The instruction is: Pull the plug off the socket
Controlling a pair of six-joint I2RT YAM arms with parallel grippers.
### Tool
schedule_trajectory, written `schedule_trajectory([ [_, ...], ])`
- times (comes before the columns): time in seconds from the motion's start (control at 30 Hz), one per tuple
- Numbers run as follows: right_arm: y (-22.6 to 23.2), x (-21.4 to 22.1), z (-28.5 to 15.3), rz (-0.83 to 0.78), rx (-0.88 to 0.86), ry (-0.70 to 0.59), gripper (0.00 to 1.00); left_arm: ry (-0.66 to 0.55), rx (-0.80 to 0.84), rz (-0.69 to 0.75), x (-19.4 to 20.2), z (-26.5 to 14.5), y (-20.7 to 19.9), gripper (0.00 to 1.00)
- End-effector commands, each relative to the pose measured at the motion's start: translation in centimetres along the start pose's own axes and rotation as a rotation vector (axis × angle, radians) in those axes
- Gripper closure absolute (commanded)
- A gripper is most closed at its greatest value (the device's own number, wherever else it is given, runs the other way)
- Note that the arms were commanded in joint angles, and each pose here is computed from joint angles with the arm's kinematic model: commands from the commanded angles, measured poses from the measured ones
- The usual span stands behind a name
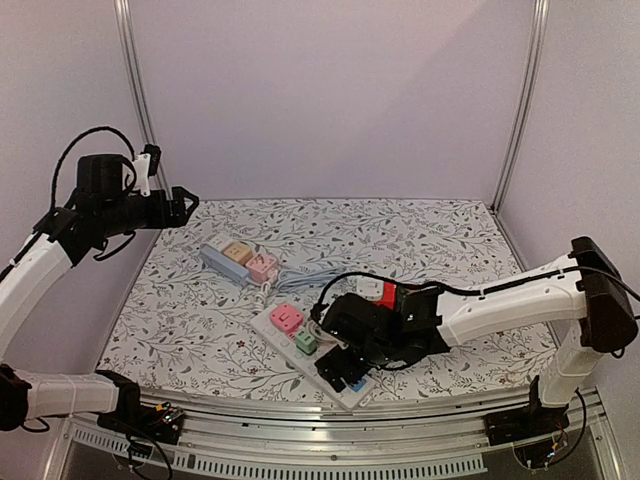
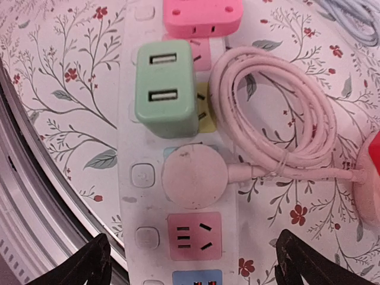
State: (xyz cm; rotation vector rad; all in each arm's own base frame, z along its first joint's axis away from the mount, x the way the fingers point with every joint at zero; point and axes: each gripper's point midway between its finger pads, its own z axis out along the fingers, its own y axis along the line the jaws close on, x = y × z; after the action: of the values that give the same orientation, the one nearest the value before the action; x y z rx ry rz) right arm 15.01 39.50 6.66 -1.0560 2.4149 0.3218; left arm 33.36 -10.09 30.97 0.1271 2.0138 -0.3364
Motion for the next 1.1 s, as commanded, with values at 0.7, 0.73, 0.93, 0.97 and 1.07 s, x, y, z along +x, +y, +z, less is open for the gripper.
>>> schedule_trajectory([
  [0.7, -21.1, 3.5, -11.7, 0.626, 0.479, -0.155, 0.01, 0.188, 0.471, 0.172, 1.2, 5.1, -20.3, 0.00],
  [0.73, -21.3, 3.6, -11.6, 0.638, 0.487, -0.152, 0.01, 0.192, 0.444, 0.182, 1.7, 5.2, -19.7, 0.00],
  [0.93, -22.2, 3.1, -10.2, 0.647, 0.532, -0.121, 0.01, 0.173, 0.370, 0.204, 2.3, 4.8, -17.8, 0.01],
  [0.97, -22.3, 2.9, -9.7, 0.648, 0.538, -0.111, 0.01, 0.162, 0.375, 0.204, 1.9, 4.5, -17.9, 0.01],
  [1.07, -22.2, 2.3, -8.2, 0.650, 0.536, -0.091, 0.01, 0.141, 0.361, 0.208, 1.5, 4.0, -17.5, 0.00],
])
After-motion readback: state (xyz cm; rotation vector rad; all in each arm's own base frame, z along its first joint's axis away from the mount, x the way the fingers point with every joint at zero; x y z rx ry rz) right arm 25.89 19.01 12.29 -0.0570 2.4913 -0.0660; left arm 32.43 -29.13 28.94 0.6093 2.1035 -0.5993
